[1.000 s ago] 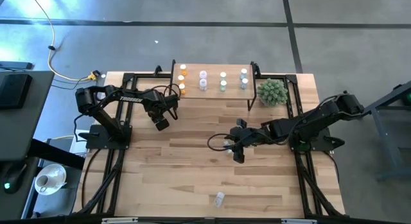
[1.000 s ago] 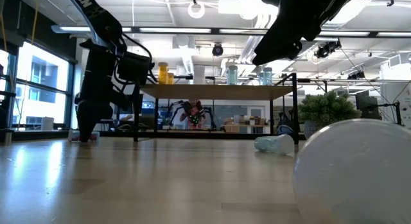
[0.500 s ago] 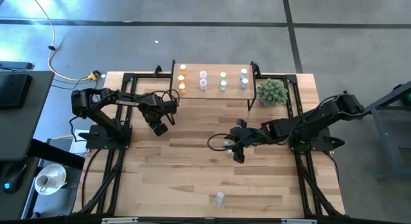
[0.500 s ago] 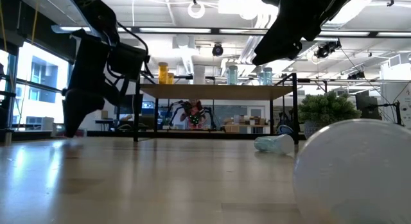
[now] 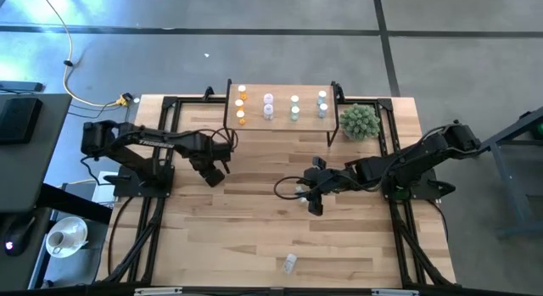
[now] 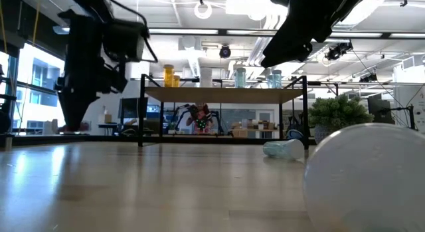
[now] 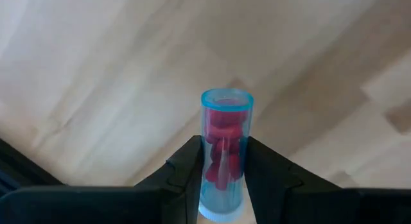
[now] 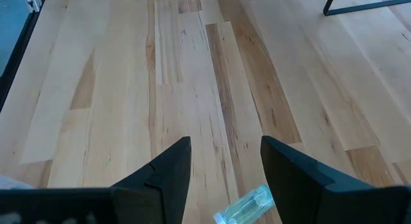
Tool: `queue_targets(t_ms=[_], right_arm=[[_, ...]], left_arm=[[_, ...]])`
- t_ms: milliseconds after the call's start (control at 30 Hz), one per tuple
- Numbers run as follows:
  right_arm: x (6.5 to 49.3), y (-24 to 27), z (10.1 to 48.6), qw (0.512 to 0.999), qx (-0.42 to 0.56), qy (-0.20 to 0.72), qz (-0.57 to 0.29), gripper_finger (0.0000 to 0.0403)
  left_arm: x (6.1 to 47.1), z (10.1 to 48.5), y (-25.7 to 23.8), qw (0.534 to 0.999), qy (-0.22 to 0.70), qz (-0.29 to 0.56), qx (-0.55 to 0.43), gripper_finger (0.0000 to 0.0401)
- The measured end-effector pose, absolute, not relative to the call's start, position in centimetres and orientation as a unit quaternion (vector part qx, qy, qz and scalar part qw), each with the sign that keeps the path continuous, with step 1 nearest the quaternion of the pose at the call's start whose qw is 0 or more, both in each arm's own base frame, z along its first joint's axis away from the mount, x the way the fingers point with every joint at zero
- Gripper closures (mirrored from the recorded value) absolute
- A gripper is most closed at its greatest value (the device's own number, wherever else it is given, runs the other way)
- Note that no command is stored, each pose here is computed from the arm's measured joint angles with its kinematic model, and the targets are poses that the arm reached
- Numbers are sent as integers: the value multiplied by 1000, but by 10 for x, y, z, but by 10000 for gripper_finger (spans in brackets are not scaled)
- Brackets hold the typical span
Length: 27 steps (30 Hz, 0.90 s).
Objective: Pick and place medicine bottles onto shelf by color
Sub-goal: Put the blue pill bottle on the shelf and aligned with the other blue pill bottles
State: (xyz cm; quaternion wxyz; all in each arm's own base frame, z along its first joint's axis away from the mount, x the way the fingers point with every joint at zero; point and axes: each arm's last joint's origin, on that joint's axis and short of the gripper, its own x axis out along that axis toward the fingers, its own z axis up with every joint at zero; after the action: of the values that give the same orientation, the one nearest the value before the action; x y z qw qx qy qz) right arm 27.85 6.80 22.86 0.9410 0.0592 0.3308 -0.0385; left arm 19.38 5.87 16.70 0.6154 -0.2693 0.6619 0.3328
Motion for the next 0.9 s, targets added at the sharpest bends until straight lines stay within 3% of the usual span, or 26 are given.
queue_targets(t_ms=[300, 667, 900], right_arm=[[279, 68, 229, 941, 59, 331, -38, 224], [279, 68, 229, 941, 59, 330, -38, 224], [279, 68, 229, 941, 59, 330, -38, 224]], left_arm=[[199, 188, 30, 676, 590, 327, -296, 311], [243, 217, 11, 839, 381, 210, -328, 311], [263, 239, 8, 911, 247, 156, -292, 311]])
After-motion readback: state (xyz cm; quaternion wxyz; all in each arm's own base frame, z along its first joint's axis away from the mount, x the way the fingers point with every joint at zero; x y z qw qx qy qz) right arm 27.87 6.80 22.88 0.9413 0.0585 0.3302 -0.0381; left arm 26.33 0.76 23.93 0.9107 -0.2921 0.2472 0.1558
